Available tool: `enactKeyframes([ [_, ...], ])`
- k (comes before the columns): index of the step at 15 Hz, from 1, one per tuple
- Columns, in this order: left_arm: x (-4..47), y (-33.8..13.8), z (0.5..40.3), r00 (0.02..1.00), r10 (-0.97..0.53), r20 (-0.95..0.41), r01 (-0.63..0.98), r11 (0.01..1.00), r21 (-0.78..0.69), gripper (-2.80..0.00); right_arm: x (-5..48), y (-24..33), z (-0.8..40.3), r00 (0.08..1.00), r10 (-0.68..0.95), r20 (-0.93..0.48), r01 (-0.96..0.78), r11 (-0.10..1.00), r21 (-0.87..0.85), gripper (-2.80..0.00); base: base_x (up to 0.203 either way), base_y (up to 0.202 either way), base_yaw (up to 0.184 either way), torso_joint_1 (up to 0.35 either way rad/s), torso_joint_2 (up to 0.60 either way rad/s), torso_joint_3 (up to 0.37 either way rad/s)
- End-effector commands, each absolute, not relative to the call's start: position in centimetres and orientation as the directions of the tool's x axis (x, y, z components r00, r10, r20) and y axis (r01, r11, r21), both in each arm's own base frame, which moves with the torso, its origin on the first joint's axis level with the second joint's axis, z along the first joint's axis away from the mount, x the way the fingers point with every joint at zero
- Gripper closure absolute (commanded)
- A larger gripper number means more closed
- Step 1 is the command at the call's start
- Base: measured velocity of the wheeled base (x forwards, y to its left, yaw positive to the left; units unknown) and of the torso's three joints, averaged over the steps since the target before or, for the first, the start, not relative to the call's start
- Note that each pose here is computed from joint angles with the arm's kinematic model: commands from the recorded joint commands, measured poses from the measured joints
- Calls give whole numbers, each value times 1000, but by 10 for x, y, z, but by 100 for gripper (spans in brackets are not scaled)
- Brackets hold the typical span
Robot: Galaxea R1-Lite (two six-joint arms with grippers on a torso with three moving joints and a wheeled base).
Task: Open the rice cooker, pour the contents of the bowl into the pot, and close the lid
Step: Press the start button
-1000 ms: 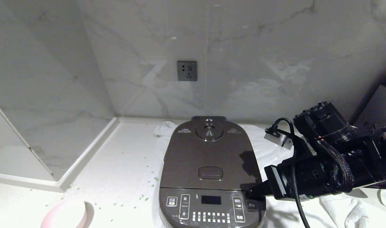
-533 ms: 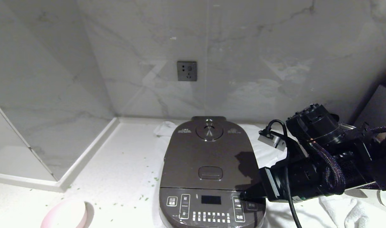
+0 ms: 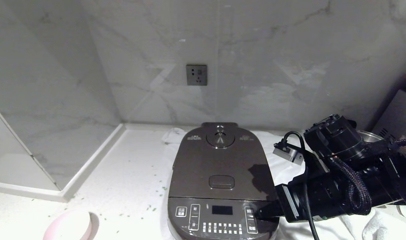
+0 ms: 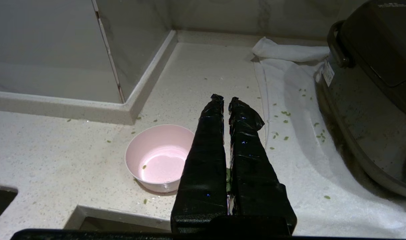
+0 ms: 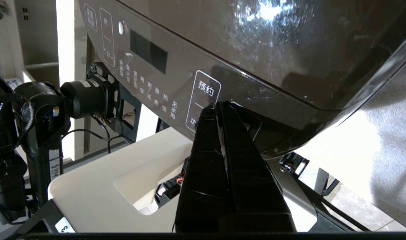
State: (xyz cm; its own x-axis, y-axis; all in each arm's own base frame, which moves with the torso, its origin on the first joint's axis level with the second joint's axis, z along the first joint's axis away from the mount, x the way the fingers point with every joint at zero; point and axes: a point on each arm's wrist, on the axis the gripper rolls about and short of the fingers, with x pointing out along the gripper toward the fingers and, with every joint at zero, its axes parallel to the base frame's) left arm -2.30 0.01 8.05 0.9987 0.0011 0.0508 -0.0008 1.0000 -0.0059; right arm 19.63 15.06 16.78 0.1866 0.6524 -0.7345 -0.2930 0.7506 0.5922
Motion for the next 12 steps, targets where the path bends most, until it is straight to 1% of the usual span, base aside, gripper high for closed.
enactKeyframes([
  [1,-22,0,77,999,2,38,-1,1000,-6,0,195,149,166,180,649,-739,-287,753,592,0,0,0,0,0,0,0],
  [9,-22,0,77,999,2,38,-1,1000,-6,0,200,144,161,189,635,-749,-262,768,585,0,0,0,0,0,0,0],
  [12,-22,0,77,999,2,38,-1,1000,-6,0,198,143,152,165,627,-761,-251,773,583,0,0,0,0,0,0,0],
])
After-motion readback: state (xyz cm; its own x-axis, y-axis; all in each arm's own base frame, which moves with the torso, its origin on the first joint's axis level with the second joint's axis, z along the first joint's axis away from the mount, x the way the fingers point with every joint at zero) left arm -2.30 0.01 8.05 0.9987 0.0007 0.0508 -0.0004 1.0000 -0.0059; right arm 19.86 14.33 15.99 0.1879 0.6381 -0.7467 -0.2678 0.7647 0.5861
